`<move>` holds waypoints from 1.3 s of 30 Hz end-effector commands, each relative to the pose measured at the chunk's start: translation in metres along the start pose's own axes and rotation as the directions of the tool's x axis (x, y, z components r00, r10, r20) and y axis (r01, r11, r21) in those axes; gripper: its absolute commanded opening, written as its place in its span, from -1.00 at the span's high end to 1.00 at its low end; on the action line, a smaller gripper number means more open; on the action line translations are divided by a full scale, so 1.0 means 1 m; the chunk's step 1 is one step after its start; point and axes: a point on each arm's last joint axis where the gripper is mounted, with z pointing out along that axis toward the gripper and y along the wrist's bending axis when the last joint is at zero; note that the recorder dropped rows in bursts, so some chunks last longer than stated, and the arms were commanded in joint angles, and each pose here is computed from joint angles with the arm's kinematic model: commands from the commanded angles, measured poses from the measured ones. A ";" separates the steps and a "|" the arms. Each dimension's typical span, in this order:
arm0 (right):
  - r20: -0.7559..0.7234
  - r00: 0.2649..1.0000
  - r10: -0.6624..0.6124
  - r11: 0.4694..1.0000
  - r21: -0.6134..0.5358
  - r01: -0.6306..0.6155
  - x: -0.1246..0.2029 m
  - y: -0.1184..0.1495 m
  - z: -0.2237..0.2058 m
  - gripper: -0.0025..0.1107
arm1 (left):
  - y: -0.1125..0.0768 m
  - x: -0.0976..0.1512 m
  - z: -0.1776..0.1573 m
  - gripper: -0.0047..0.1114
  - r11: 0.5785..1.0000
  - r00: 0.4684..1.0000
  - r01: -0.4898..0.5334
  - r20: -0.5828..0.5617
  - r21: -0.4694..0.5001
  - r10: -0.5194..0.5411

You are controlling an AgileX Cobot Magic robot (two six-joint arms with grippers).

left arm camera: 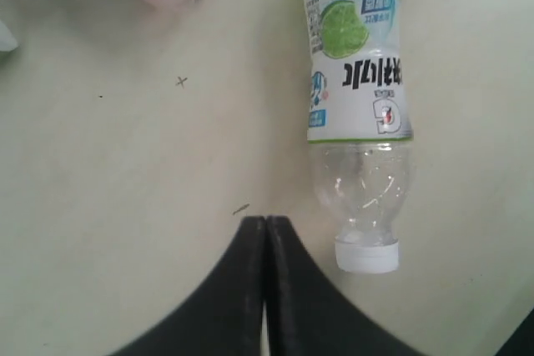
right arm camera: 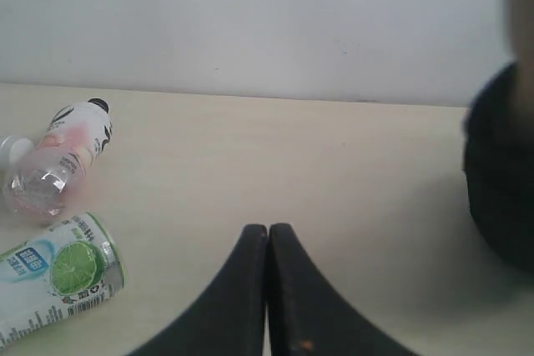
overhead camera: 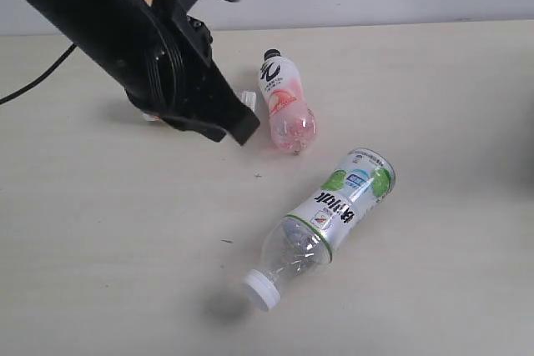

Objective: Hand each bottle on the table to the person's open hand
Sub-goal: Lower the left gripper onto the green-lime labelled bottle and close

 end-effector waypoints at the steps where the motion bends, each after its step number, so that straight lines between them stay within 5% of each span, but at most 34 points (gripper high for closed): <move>1: 0.008 1.000 -0.002 1.000 0.006 0.002 0.001 0.000 0.000 0.96 | -0.026 0.003 -0.001 0.92 0.993 0.996 -0.086 -0.005 -0.085 0.086; 4: 0.008 1.000 -0.002 1.000 0.006 0.002 0.001 0.000 0.000 0.96 | -0.044 0.005 0.000 0.92 0.986 0.989 -0.148 -0.008 -0.080 0.148; 14: 0.008 1.000 -0.002 1.000 0.006 0.002 0.001 0.000 0.000 0.96 | -0.048 0.002 0.003 0.88 0.987 0.989 -0.147 0.021 -0.058 0.148; 20: 0.008 1.000 -0.002 1.000 0.006 0.002 0.001 0.000 0.000 0.96 | -0.048 -0.002 0.023 0.49 0.988 0.989 -0.145 -0.020 -0.054 0.144; 28: 0.008 1.000 -0.002 1.000 0.006 0.002 0.001 0.000 0.000 0.96 | -0.058 -0.015 0.063 -0.40 0.983 0.983 -0.180 -0.037 -0.019 0.179; 39: 0.008 1.000 -0.002 1.000 0.006 0.002 0.001 0.000 0.000 0.96 | -0.080 -0.039 0.095 -0.46 0.972 0.972 -0.236 -0.007 -0.004 0.236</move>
